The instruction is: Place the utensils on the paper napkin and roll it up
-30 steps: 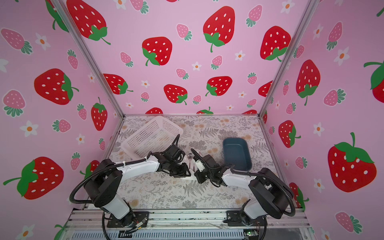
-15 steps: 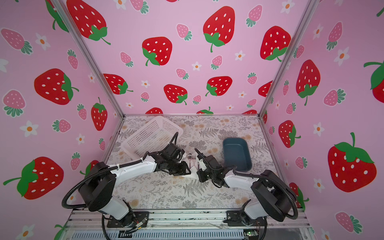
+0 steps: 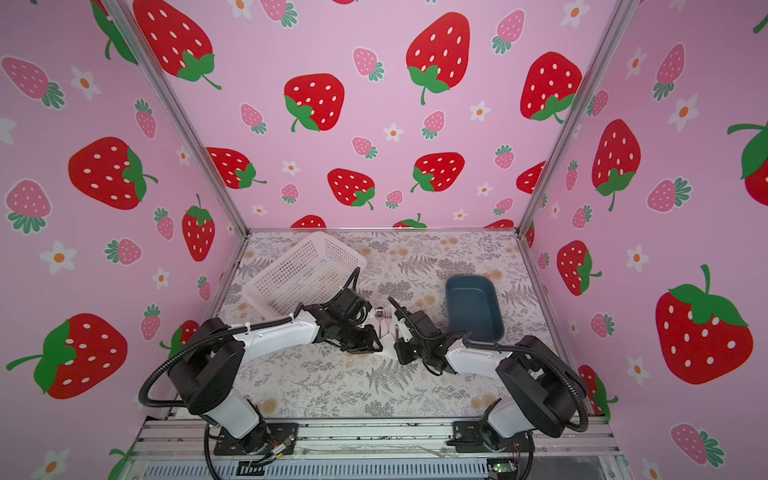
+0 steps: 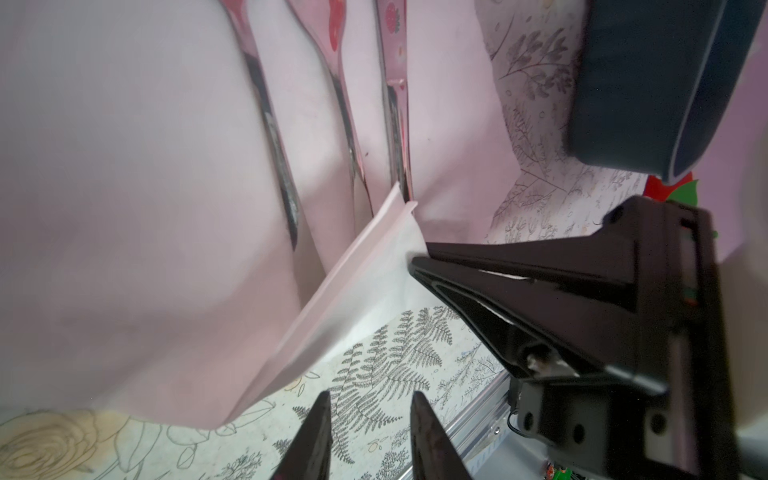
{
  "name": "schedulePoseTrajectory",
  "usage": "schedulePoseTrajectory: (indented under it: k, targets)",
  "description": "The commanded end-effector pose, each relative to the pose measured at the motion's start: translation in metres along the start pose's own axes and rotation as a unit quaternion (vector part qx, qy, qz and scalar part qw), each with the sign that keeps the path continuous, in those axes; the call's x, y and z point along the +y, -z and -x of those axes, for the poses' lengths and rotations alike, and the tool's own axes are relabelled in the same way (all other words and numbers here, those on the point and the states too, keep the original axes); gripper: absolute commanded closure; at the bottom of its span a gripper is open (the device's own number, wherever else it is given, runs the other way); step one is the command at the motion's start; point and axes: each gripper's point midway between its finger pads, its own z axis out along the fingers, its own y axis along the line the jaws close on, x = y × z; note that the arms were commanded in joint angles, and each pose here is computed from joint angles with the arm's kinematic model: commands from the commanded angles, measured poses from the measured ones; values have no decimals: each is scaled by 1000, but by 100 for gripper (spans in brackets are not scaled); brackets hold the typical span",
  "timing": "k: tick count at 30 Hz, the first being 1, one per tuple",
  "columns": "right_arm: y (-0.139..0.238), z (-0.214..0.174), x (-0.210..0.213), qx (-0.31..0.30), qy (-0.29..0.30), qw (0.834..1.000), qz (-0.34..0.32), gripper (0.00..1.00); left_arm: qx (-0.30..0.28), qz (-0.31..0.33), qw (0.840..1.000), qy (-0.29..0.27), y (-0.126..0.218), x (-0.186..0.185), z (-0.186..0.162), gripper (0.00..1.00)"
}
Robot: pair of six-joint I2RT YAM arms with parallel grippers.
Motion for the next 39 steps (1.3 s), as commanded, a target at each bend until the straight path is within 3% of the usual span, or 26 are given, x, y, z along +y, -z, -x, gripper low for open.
schedulePoseTrajectory:
  k: [1,22,32,35,39]
  targets:
    - [-2,8,0,-5,-3,1000,-1,90,-6,-1,1000,-7,1,-7,7,67]
    - [-7,8,-6,11,-2,1000,-22,88,14,38,999,11,-17,19,0,68]
    - [25,23,0,-16,-36,999,-24,67,12,36,999,10,-19,18,2,68]
    - [36,23,15,-32,-55,998,19,69,12,35,999,11,-19,17,2,68]
    - [38,12,33,-16,-83,994,75,82,12,34,999,12,-20,17,2,68]
